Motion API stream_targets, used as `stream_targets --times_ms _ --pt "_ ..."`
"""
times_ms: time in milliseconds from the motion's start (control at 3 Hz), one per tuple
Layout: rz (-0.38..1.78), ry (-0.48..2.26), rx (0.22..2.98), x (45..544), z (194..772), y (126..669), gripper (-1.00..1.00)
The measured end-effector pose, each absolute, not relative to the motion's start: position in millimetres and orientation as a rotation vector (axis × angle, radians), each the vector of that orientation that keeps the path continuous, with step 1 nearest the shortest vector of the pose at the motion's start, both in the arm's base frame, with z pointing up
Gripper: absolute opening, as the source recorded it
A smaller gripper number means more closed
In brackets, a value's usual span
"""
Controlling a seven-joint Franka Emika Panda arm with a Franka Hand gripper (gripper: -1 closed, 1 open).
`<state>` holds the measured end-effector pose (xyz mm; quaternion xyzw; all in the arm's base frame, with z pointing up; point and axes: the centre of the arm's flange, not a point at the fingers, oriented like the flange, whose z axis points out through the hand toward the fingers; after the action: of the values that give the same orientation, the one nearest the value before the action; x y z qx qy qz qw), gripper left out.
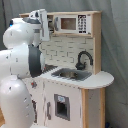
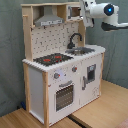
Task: Play with the kitchen
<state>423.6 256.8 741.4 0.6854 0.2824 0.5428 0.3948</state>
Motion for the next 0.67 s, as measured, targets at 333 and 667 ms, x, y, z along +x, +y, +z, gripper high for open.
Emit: stream_targets --times_ms 333,667 --pt "1.334 0.685 1.716 401 737 245 1.0" --pt "1.303 0.652 1.675 380 736 235 1.0"
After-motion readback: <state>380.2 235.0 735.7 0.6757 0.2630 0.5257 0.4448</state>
